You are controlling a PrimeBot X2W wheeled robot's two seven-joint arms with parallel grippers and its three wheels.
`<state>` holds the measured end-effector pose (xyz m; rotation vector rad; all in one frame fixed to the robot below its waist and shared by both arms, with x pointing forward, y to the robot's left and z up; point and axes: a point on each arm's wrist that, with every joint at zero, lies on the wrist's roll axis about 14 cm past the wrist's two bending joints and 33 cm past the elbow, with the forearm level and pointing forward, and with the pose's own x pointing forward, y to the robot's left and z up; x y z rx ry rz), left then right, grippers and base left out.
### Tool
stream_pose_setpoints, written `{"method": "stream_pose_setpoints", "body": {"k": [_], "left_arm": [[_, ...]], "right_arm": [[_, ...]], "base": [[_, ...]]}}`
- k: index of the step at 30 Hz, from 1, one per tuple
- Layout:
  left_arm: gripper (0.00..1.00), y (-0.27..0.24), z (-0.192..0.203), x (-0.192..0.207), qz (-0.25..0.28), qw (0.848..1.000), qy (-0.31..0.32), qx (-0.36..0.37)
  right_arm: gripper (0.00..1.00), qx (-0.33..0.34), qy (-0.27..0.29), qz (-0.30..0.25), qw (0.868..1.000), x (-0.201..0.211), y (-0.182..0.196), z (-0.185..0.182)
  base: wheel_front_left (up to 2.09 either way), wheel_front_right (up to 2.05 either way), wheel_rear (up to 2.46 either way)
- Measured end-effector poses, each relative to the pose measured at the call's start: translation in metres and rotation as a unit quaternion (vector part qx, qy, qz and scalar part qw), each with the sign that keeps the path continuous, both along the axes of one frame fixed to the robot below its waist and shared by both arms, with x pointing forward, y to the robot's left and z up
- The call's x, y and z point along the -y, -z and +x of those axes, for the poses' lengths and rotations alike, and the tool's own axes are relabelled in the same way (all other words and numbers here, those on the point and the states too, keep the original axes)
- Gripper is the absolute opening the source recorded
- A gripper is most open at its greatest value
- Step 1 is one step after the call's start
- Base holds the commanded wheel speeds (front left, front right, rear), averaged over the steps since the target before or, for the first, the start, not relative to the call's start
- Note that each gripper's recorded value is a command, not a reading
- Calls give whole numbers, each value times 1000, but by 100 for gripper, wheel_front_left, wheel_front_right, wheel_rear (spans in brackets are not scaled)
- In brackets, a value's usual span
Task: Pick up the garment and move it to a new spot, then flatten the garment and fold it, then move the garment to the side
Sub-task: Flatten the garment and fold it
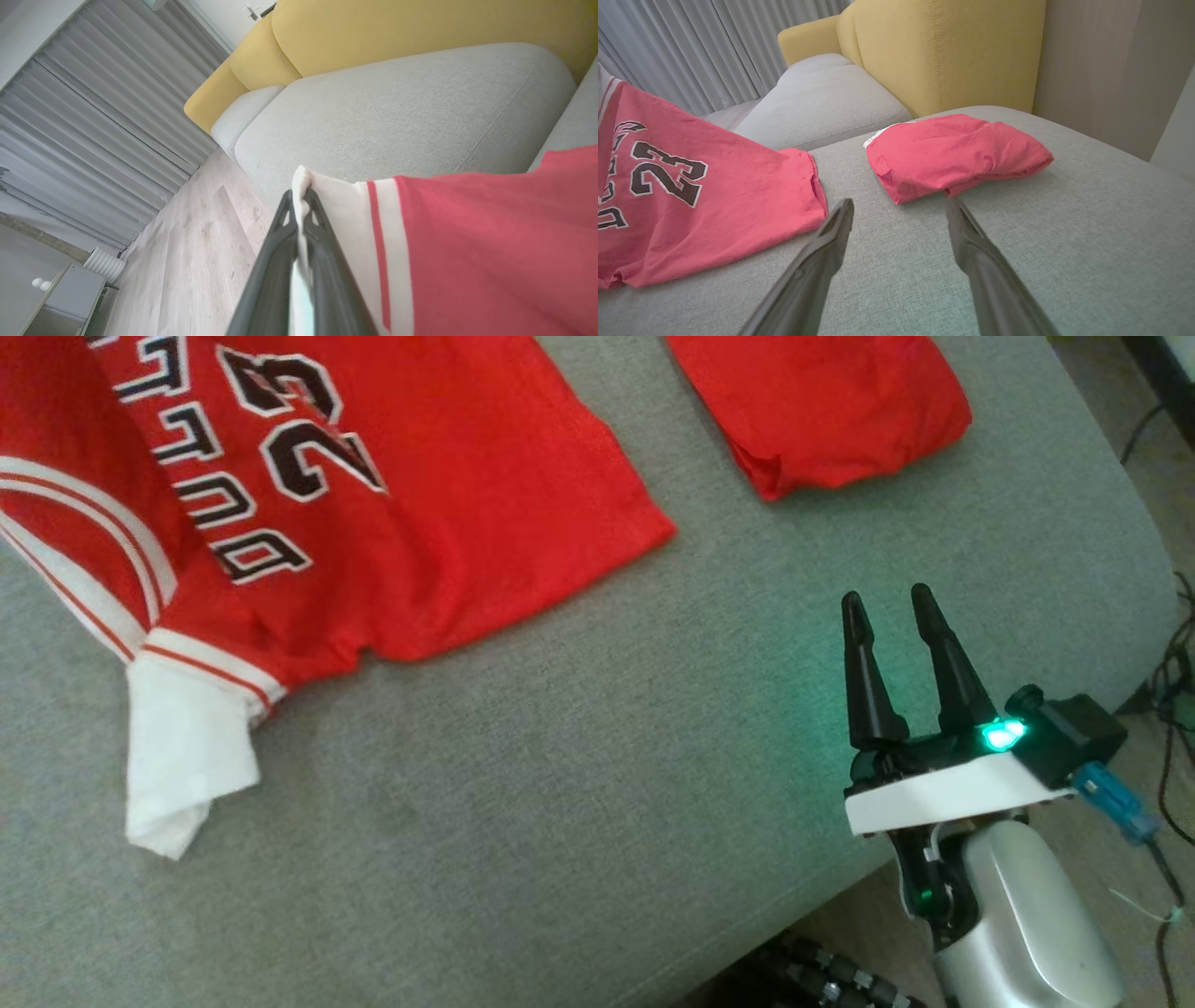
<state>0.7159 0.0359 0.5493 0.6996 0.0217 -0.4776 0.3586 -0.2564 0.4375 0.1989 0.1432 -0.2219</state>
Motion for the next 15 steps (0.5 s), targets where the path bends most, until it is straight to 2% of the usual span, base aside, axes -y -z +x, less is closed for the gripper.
{"method": "stream_pose_setpoints", "body": {"k": [1,2,3,8,15], "left_arm": [[36,4,2,-2,0,1000,-5,-2],[87,7,3,-6,0,1000,-14,-4],[100,10,4,-9,-1,1000,-23,-2],[100,11,2,-22,-6,999,-32,11],[100,-18,-15,-12,-58,997,-3,54]], "right_arm": [[100,-1,0,-1,1000,0,0,0],[100,-3,0,-1,1000,0,1,0],[100,-3,0,0,1000,0,2,0],[100,-2,-12,3,1000,-7,4,6],[100,8,-35,-4,999,-18,0,16]], "base": [[0,0,0],[0,0,0],[0,0,0],[0,0,0],[0,0,0]]}}
